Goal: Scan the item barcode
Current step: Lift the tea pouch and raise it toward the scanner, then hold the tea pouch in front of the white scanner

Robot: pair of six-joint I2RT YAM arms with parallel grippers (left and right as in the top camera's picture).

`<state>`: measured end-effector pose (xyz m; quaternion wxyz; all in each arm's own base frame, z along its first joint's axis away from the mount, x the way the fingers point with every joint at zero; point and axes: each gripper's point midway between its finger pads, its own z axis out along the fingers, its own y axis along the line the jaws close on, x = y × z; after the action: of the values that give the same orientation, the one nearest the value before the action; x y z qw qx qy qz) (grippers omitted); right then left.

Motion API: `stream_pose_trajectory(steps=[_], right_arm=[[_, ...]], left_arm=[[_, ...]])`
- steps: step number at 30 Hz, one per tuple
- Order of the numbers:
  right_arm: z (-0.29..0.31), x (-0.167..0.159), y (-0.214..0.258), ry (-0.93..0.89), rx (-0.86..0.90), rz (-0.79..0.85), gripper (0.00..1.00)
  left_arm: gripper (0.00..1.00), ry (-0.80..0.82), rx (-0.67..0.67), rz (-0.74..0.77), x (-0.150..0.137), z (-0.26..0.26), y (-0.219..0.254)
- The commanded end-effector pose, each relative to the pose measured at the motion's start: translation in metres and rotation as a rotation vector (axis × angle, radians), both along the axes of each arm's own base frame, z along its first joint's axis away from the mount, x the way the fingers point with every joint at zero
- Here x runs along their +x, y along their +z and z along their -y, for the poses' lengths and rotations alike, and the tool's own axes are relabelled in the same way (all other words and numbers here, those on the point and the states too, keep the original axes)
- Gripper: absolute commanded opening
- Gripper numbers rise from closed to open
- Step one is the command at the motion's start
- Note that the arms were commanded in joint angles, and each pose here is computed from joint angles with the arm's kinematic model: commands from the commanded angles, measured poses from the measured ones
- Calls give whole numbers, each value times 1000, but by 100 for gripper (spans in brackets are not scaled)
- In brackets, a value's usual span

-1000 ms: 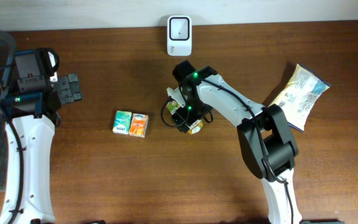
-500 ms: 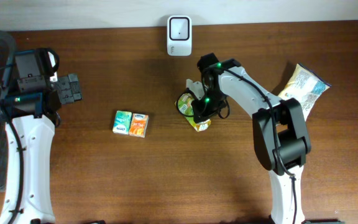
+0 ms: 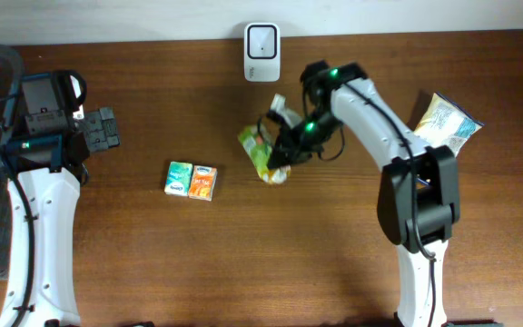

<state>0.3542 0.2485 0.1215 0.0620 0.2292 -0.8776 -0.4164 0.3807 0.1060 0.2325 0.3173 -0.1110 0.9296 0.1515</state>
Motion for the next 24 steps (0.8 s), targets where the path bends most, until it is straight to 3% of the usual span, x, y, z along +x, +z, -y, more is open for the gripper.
stream_pose_trajectory(steps=[1,7,12,16,18,24], right_arm=[[-13,17,82,-26,329,61,4],[-5,10,142,-7,480,110,4],[-4,7,165,18,486,186,4],[1,18,151,-4,292,228,4],[11,43,132,-107,75,267,4],[46,126,120,-327,-433,674,4]], left_arm=[[99,14,3,27,-2,-2,9],[99,14,3,27,-2,-2,9],[99,13,3,27,-2,-2,9],[99,14,3,27,-2,-2,9],[99,14,3,27,-2,-2,9],[99,14,3,27,-2,-2,9]])
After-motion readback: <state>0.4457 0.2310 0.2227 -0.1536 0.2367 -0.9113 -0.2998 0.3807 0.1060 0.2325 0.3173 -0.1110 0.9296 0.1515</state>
